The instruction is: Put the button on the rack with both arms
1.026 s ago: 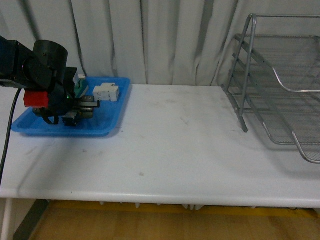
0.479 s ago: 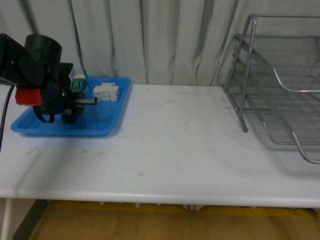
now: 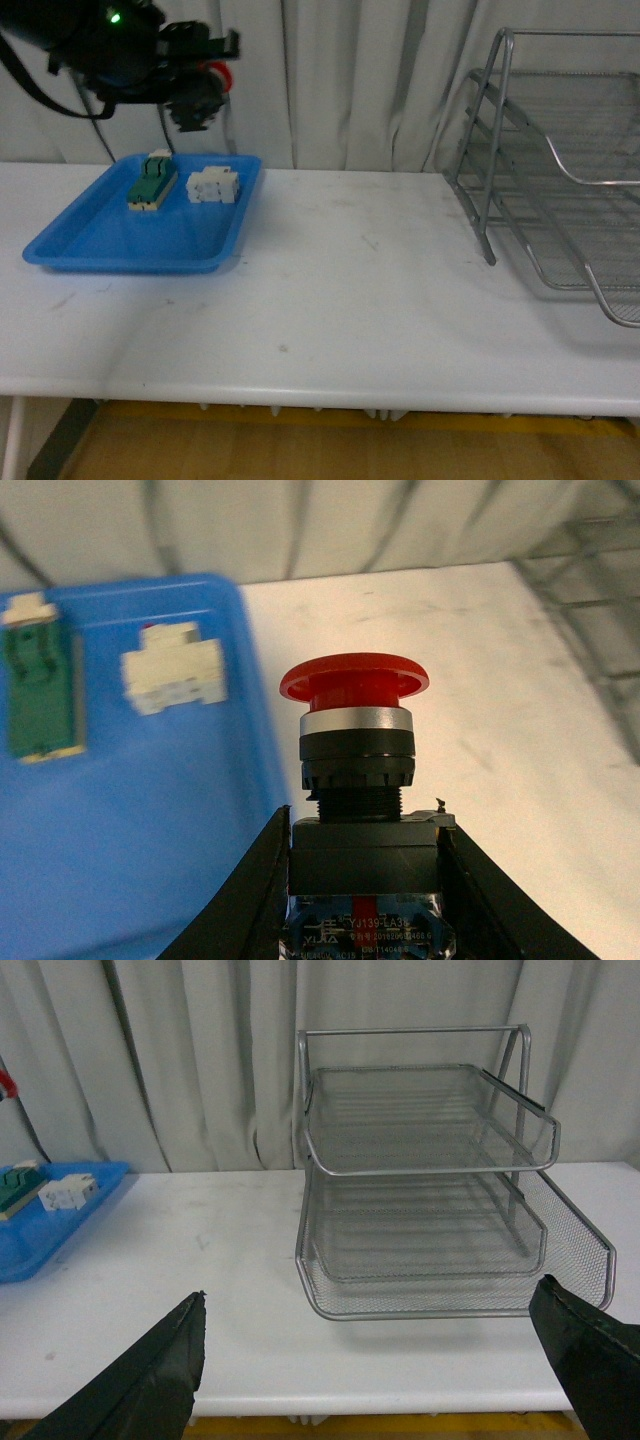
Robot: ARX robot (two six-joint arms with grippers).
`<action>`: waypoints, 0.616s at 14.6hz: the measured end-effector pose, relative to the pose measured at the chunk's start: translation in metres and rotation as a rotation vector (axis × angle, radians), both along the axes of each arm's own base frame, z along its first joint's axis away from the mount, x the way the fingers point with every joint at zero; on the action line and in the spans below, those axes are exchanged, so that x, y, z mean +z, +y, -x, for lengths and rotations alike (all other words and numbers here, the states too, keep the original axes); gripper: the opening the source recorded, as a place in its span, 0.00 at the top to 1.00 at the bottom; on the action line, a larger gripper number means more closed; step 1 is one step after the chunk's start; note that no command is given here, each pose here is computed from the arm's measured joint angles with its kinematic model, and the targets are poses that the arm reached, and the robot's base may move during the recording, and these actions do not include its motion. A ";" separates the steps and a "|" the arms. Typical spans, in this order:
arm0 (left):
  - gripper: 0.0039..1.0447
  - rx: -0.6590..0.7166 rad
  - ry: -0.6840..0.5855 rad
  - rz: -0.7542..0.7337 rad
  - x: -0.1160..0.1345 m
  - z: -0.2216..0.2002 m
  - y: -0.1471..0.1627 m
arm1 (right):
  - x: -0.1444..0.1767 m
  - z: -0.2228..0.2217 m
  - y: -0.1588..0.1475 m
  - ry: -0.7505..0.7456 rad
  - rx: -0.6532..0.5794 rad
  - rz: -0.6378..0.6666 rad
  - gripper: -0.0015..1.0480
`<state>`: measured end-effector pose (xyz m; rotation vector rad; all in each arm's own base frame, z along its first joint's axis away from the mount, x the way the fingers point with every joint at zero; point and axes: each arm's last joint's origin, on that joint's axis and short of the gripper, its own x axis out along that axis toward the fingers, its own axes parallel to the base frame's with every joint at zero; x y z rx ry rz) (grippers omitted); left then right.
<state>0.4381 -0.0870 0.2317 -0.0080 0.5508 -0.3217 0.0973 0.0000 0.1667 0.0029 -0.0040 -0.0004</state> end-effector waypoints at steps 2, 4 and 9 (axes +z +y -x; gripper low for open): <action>0.66 -0.144 -0.032 0.016 0.023 0.030 -0.051 | 0.000 0.000 0.000 0.000 0.000 0.000 0.06; 0.66 -0.288 -0.054 0.027 0.040 0.059 -0.102 | 0.000 0.000 0.000 0.000 0.000 0.000 0.06; 0.66 -0.507 -0.110 0.033 0.062 0.096 -0.187 | 0.000 0.000 0.000 0.000 0.000 0.000 0.06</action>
